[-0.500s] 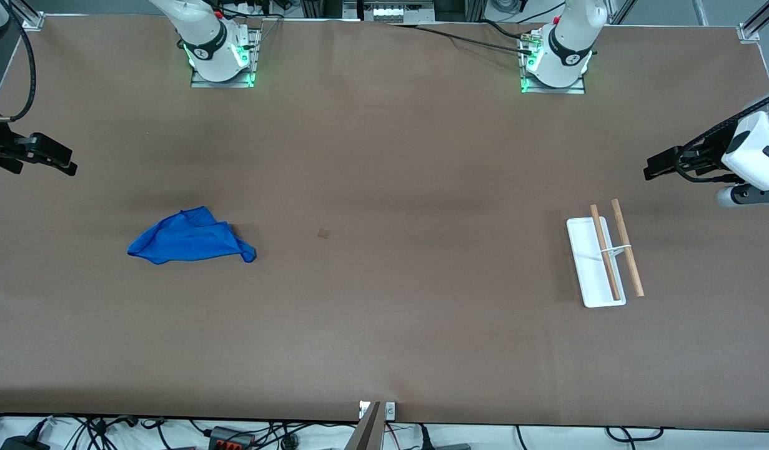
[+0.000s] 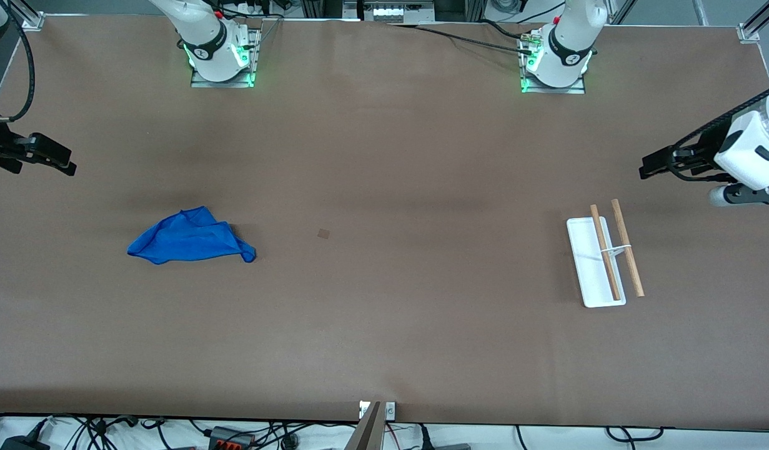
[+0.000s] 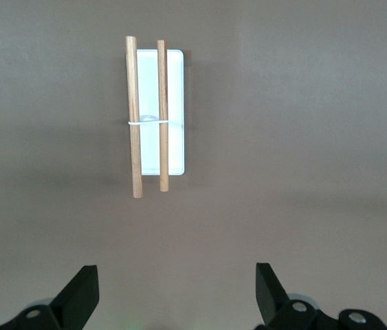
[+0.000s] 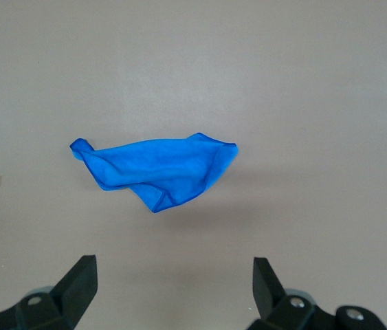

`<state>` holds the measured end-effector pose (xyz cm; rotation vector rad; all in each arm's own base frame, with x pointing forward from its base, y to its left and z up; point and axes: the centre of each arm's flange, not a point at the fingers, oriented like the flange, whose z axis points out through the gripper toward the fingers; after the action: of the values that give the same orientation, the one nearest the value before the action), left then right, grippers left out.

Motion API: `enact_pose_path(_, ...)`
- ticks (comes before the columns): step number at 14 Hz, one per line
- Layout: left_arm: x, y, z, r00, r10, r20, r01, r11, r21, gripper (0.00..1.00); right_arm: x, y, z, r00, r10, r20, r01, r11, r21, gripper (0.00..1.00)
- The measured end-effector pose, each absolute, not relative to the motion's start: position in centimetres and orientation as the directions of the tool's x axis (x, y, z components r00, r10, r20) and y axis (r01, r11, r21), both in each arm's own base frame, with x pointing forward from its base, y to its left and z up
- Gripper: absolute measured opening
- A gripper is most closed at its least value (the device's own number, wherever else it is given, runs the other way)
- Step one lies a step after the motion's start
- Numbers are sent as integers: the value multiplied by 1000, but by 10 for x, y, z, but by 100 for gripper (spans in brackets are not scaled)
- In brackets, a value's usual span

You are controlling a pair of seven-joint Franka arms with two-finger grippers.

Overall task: Pass towel and hang on rack
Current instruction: 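Move the right gripper toward the blue towel, then grasp the blue towel's edge with the right gripper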

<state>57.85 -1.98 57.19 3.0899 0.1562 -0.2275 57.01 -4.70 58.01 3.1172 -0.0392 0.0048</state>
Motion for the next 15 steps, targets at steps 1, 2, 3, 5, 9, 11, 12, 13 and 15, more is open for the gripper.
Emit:
enact_pose_path(1, 578, -21, 572, 984, 95, -153, 101, -994, 31, 100, 572, -49, 573, 1000, -28, -8, -28, -999, 24, 100)
enact_pose_path(2, 577, -22, 571, 983, 93, -156, 99, -995, 31, 100, 576, -51, 562, 999, -32, -22, -31, -999, 24, 100)
enact_pose_path(3, 577, -22, 571, 983, 92, -157, 98, -995, 31, 100, 583, -55, 543, 999, -38, -38, -37, -999, 24, 100)
enact_pose_path(5, 577, -23, 572, 984, 92, -156, 98, -995, 31, 100, 602, -69, 493, 995, -58, -76, -56, -998, 27, 100)
enact_pose_path(9, 576, -14, 572, 980, 106, -166, 112, -993, 30, 100, 631, -98, 390, 984, -103, -143, -99, -995, 33, 100)
enact_pose_path(11, 576, -14, 572, 980, 106, -168, 113, -993, 30, 100, 638, -120, 340, 979, -132, -158, -127, -991, 36, 100)
enact_pose_path(12, 576, -13, 572, 980, 106, -170, 113, -993, 29, 100, 641, -131, 316, 976, -146, -161, -141, -989, 37, 100)
enact_pose_path(13, 576, -13, 571, 979, 107, -171, 113, -993, 29, 100, 642, -140, 293, 973, -158, -167, -153, -987, 38, 100)
enact_pose_path(15, 576, -13, 571, 979, 107, -172, 113, -993, 29, 100, 639, -152, 258, 964, -182, -195, -181, -983, 26, 100)
